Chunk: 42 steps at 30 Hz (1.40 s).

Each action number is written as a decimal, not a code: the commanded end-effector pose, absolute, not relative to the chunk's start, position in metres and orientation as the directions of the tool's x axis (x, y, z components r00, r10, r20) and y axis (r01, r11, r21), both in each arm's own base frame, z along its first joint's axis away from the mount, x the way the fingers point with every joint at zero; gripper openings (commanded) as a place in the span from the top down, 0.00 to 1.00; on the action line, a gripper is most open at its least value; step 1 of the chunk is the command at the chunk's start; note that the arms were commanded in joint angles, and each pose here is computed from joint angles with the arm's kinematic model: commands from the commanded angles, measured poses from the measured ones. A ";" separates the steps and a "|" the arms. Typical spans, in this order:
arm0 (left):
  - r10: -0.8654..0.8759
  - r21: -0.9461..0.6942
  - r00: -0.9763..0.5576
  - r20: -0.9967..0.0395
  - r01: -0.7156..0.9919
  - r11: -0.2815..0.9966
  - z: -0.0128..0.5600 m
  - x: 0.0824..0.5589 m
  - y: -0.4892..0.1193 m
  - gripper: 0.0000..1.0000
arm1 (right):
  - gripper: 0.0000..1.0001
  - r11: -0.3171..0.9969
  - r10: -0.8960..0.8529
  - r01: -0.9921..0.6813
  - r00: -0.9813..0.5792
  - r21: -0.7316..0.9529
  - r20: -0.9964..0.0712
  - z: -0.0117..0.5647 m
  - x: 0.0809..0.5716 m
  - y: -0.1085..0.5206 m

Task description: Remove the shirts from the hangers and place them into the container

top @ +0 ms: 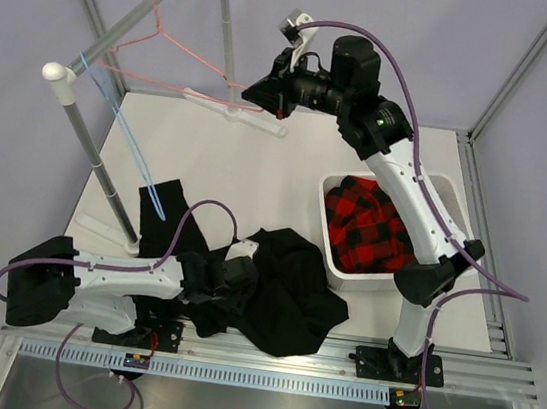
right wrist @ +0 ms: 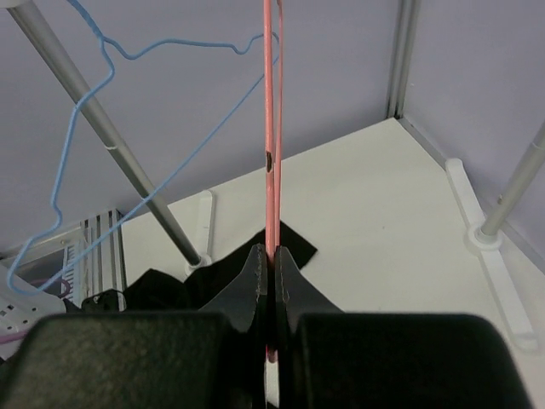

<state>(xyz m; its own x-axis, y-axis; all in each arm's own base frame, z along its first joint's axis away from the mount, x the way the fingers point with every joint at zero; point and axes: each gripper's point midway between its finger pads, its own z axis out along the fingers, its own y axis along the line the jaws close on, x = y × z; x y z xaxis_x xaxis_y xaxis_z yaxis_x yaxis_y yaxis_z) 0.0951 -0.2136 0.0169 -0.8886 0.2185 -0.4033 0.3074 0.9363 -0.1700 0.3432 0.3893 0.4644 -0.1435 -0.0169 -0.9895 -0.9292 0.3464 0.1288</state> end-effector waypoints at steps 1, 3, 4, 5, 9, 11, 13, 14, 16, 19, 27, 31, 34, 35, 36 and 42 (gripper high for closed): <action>0.192 -0.253 -0.913 -0.359 0.293 0.922 0.002 0.086 -0.233 0.51 | 1.00 0.273 0.002 -0.958 -0.085 0.082 -0.996 0.484 0.329 0.408; 0.188 -0.237 -0.917 -0.352 0.282 0.930 -0.004 0.087 -0.232 0.80 | 1.00 0.257 -0.013 -0.962 -0.100 0.093 -0.995 0.474 0.326 0.420; 0.181 -0.228 -0.916 -0.357 0.273 0.934 -0.005 0.089 -0.231 0.91 | 1.00 0.261 -0.026 -0.963 -0.076 0.067 -0.997 0.470 0.329 0.421; 0.175 -0.218 -0.914 -0.367 0.267 0.939 -0.003 0.092 -0.230 1.00 | 1.00 0.258 -0.032 -0.964 -0.080 0.069 -0.996 0.468 0.325 0.424; 0.155 -0.149 -0.868 -0.471 0.251 0.956 0.022 0.114 -0.221 1.00 | 1.00 0.307 -0.058 -0.948 -0.102 0.080 -0.993 0.449 0.325 0.420; 0.145 -0.126 -0.816 -0.559 0.257 0.958 0.051 0.133 -0.223 1.00 | 0.95 0.341 -0.038 -0.937 -0.095 0.077 -0.995 0.451 0.319 0.408; 0.120 -0.154 -0.768 -0.629 0.274 0.949 0.093 0.147 -0.229 1.00 | 0.55 0.373 -0.020 -0.925 -0.085 0.071 -0.996 0.456 0.317 0.398; 0.140 -0.134 -0.736 -0.662 0.300 0.944 0.108 0.153 -0.228 1.00 | 0.01 0.399 -0.007 -0.915 -0.076 0.067 -0.997 0.462 0.311 0.389; 0.130 -0.148 -0.687 -0.715 0.330 0.932 0.142 0.163 -0.234 1.00 | 0.01 0.438 0.004 -0.897 -0.070 0.064 -0.998 0.467 0.309 0.377; 0.136 -0.127 -0.593 -0.793 0.380 0.916 0.202 0.182 -0.248 1.00 | 0.00 0.566 0.095 -0.818 -0.059 0.102 -0.994 0.498 0.296 0.333; 0.063 -0.115 -0.323 -0.944 0.504 0.856 0.384 0.242 -0.292 1.00 | 0.01 0.903 0.279 -0.349 0.035 0.250 -0.960 0.512 0.266 0.163; 0.028 -0.111 -0.226 -0.974 0.577 0.809 0.451 0.263 -0.318 1.00 | 0.00 0.831 0.270 -0.497 -0.036 0.251 -0.962 0.486 0.216 0.158; 0.000 -0.120 -0.189 -0.982 0.624 0.772 0.484 0.267 -0.337 1.00 | 0.00 0.706 0.218 -0.676 -0.077 0.212 -0.973 0.460 0.186 0.184; -0.002 -0.134 -0.200 -0.980 0.647 0.751 0.486 0.264 -0.344 1.00 | 0.00 0.668 0.185 -0.714 -0.112 0.208 -0.976 0.441 0.181 0.195; -0.009 -0.148 -0.209 -0.978 0.661 0.735 0.487 0.264 -0.352 1.00 | 0.00 0.655 0.173 -0.728 -0.115 0.202 -0.978 0.435 0.179 0.197; -0.109 -0.287 -0.275 -0.955 0.773 0.566 0.515 0.224 -0.367 1.00 | 0.01 0.629 0.153 -0.762 -0.072 0.153 -0.986 0.402 0.186 0.211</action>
